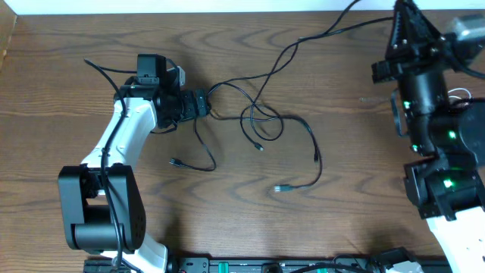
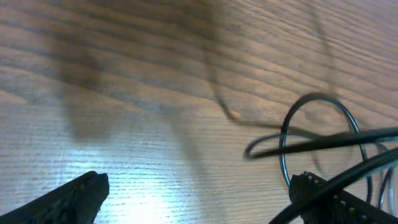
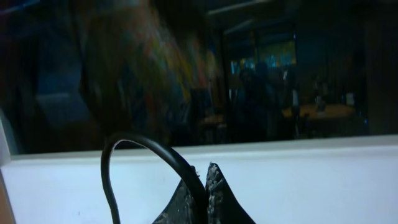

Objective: Untangle cables

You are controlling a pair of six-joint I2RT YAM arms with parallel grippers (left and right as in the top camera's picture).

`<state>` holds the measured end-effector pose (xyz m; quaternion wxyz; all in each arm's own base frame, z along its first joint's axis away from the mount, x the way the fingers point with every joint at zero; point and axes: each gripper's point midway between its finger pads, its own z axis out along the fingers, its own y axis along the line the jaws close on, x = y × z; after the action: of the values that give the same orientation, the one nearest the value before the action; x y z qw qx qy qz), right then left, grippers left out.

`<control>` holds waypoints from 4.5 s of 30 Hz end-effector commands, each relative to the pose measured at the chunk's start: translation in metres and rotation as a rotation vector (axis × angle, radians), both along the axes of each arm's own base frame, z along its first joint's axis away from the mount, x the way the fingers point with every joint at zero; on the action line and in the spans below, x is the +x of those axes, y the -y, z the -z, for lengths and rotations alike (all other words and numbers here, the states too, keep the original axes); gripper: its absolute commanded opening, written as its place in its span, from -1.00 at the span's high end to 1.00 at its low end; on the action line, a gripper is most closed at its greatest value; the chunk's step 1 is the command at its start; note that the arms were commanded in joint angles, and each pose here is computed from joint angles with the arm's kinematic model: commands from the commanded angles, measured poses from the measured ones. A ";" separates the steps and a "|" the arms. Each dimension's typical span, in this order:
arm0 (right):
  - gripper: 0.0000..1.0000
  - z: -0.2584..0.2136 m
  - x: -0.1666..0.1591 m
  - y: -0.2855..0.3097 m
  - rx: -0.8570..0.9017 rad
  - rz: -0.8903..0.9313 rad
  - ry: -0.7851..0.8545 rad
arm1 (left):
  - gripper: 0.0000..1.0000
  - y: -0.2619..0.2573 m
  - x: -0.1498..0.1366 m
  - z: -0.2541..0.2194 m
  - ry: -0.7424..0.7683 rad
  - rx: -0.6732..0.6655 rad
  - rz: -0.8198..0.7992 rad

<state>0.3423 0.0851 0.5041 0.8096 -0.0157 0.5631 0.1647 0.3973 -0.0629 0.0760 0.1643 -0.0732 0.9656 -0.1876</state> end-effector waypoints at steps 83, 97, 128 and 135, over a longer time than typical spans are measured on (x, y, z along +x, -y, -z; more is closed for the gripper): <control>0.97 0.406 -0.091 0.278 0.584 1.131 -1.584 | -0.96 0.084 -0.035 -0.066 0.315 -0.426 0.637; 0.17 0.432 -0.121 0.289 0.894 1.209 -1.559 | -0.96 0.084 -0.034 -0.066 0.317 -0.425 0.638; -0.90 0.405 0.018 0.039 -0.230 -0.224 -1.388 | -0.96 0.084 -0.034 -0.066 0.318 -0.425 0.638; -0.68 0.408 0.009 0.003 -0.486 -0.381 -1.313 | -0.96 0.084 -0.034 -0.066 0.318 -0.424 0.639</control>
<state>0.3562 0.0658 0.0994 0.2359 -0.1166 0.9531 0.1497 0.3644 -0.1486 0.1371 0.2203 0.2264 0.8421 -0.4371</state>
